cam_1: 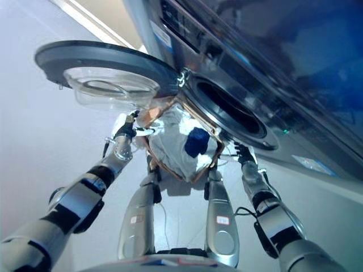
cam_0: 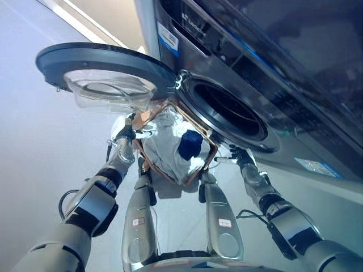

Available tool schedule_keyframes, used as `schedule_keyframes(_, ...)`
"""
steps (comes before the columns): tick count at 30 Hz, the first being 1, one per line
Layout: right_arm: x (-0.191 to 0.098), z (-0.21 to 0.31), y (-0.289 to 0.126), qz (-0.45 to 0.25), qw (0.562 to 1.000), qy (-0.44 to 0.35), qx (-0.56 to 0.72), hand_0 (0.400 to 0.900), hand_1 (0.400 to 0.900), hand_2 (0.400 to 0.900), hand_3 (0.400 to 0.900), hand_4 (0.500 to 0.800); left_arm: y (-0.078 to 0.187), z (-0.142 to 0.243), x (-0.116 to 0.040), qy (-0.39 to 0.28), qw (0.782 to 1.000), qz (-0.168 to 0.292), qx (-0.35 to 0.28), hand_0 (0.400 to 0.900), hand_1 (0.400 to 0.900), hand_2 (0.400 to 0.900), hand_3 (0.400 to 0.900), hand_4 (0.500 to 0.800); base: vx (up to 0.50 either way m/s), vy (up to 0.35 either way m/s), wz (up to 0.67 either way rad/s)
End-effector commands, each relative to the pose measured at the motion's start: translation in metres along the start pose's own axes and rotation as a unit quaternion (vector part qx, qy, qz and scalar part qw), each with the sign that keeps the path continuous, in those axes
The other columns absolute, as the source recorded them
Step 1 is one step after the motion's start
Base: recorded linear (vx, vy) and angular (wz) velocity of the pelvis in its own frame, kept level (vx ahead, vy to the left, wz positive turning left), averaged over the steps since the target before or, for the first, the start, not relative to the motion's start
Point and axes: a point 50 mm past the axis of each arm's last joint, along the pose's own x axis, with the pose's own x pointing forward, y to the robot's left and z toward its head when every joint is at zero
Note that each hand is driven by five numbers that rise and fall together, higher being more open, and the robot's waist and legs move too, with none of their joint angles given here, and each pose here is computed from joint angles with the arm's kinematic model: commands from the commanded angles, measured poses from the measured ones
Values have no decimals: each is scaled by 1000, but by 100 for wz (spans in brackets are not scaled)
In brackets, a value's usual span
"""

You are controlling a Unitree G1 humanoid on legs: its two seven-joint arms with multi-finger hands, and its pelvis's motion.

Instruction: Put the clothes in the basket into the washing machine.

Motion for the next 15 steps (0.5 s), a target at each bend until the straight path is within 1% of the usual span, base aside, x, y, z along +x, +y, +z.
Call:
schedule_keyframes(1,0,18,-13,-32,998,-60,12,900,900,900,900,800,22,14,10,-30,998,47,18,900,900,900,900,800,-77,-6,-23)
schedule_keyframes(5,-2,42,-9,-32,992,-120,28,900,900,900,900,800,37,36,18,-58,994,85,24,900,900,900,900,800,-86,0,-14)
schedule_keyframes(10,-6,52,-13,-51,985,-156,48,900,900,900,900,800,42,52,20,-80,992,101,5,900,900,900,900,800,-54,-5,-7)
schedule_keyframes(15,-12,62,-16,-66,976,-191,81,900,900,900,900,800,50,76,22,-112,986,123,-9,900,900,900,900,800,-49,-16,-6)
